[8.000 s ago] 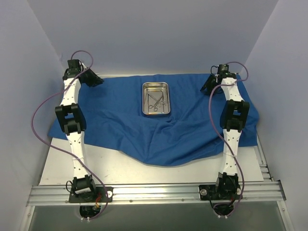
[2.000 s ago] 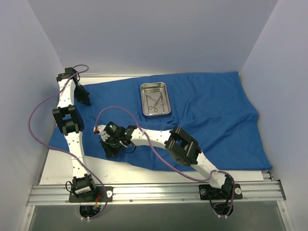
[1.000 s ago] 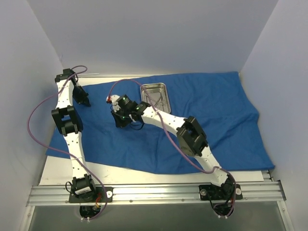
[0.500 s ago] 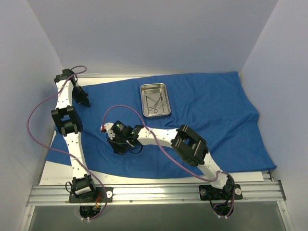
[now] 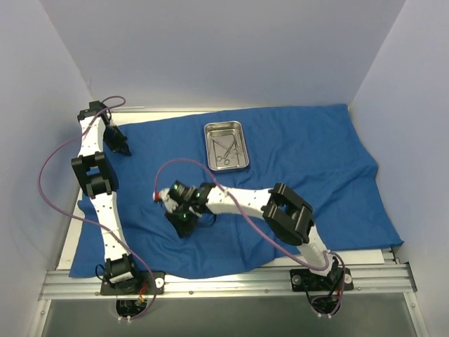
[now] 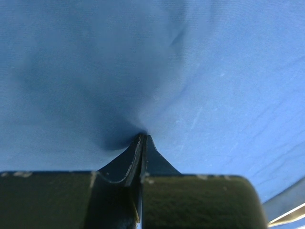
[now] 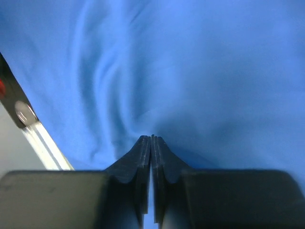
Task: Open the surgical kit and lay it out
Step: Smooth out the surgical kit at the center of the board.
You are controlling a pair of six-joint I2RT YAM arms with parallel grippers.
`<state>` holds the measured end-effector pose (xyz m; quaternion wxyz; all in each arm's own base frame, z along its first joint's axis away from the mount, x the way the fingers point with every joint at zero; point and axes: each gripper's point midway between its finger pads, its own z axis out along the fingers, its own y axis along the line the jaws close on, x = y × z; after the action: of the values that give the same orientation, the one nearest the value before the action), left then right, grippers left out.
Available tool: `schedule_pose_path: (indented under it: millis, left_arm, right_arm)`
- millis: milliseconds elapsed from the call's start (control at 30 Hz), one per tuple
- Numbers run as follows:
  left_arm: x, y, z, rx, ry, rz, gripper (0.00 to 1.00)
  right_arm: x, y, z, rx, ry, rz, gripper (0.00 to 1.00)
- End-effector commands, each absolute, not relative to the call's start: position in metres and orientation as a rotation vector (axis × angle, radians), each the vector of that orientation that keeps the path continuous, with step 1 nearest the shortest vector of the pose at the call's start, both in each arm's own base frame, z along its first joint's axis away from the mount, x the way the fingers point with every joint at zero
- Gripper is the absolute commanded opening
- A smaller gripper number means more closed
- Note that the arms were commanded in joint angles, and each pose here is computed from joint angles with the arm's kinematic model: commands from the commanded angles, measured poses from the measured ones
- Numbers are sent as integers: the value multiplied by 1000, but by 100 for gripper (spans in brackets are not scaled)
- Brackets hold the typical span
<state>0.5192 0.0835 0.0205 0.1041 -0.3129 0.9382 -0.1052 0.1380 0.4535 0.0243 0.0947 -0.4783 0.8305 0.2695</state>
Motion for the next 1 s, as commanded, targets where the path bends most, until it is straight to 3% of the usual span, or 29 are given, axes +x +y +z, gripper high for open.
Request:
schedule_pose_path:
  millis: [0,133,167,200,233,433,567,700,967]
  left_arm:
    - [513,107,32,-910,2723,-157,2]
    - [515,104,111,-914,2503,-160,4]
    - [504,98,109,-928,2519,-139,15]
    - [498,96,114,-925,2516,-108,17]
    - [498,92,133,-889,2466,-108,17]
    - [437,33,112,-786,2676,-134,15]
    - [393,0,92,-719,2814,-151,5]
    - [373,-11,76,-662,2895,-143,2]
    - [363,-6,34,-626,3059,18,2]
  right_arm:
    - [223,464,110,-1063,2408,847,12]
    - [316,423,182,-657,2363,807,15]
    - [335,407,189,-549,2369,772,18]
    - [365,375,193,-433,2382,724,25]
    - [372,349,196,-360,2419,664,28]
    - [410,161,178,139,2575,210,36]
    - [398,105,156,218,2656,82,26]
    - [397,83,133,236,2659,-43,0]
    - [396,66,64,305,2761,-102,0]
